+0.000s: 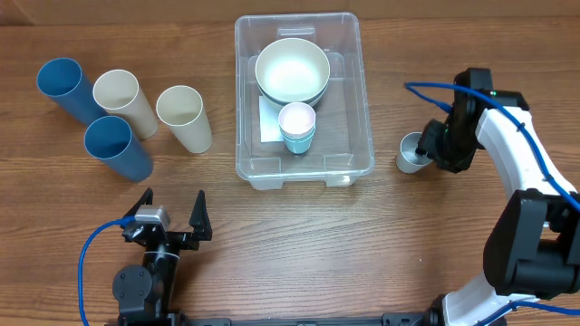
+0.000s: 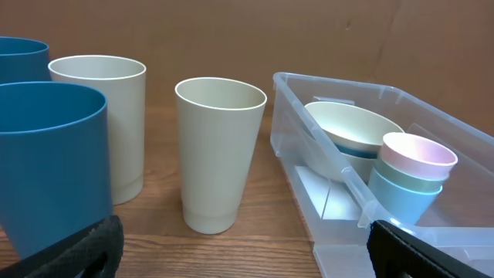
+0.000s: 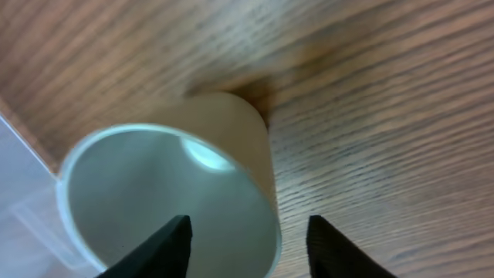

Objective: Pack container
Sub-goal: 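Move the right gripper to the grey cup and grasp it, then carry the grey cup into the bin and stack it on the pink cup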

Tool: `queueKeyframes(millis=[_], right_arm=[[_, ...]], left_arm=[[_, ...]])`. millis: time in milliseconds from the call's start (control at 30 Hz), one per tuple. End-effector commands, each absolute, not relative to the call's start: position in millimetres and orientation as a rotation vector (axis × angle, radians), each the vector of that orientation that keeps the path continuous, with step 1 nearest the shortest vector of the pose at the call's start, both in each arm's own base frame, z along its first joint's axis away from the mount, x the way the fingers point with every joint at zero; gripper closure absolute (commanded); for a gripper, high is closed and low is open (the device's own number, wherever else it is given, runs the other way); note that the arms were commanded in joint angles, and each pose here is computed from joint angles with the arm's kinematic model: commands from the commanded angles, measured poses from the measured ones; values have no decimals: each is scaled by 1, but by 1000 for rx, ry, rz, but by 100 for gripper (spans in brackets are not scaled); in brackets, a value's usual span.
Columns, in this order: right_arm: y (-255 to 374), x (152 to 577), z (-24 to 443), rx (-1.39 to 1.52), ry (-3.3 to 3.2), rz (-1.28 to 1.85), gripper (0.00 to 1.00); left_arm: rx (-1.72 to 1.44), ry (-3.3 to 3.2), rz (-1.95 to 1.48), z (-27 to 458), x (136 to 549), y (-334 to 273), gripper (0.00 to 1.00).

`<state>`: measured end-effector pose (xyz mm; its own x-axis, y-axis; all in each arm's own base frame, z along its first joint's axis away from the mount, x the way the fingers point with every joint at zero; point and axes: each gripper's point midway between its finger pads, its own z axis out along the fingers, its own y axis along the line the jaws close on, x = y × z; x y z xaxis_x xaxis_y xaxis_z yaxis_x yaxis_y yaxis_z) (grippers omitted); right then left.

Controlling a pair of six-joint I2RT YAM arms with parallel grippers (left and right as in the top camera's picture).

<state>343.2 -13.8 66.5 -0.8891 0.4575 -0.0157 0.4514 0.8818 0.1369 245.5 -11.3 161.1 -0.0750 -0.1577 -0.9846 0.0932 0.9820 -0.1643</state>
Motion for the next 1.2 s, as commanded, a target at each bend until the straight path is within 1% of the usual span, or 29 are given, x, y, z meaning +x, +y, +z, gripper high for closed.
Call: queueKeyframes(millis=[0,33,67,100,267,367,400,533,567,633,700,767,933,1033,1167], right_arm=[[-11,338,61,732,3002,213,73],[-11,338,60,732,3002,213,86],[-11,339,60,732,2999,208,95],[-11,340,60,730,2995,208,96],[-16,347,66,724,2967,184,96],[-24,362,91,712,2922,138,96],[-26,370,107,700,2898,126,96],[-29,401,201,647,2745,137,96],[-27,404,215,624,2724,147,96],[-14,410,248,545,2676,199,96],[12,414,281,412,2626,268,96],[43,415,297,285,2602,326,96],[133,404,301,-38,2598,371,96],[164,395,298,-131,2592,319,96],[195,384,270,-216,2634,307,96]], left_arm=[[-54,1628,-213,161,245,-11,0],[-54,1628,-213,161,245,-11,0],[-54,1628,-213,161,245,-11,0],[-54,1628,-213,161,245,-11,0],[-54,1628,-213,161,245,-11,0],[-54,1628,-213,161,245,-11,0],[-54,1628,-213,161,245,-11,0],[-54,1628,-213,161,245,-11,0],[-54,1628,-213,161,245,-11,0],[-54,1628,-213,161,245,-11,0],[-54,1628,-213,161,245,-11,0],[-54,1628,-213,161,245,-11,0],[-54,1628,-213,161,245,-11,0],[-54,1628,-213,161,245,-11,0],[-54,1628,-213,161,245,-11,0]])
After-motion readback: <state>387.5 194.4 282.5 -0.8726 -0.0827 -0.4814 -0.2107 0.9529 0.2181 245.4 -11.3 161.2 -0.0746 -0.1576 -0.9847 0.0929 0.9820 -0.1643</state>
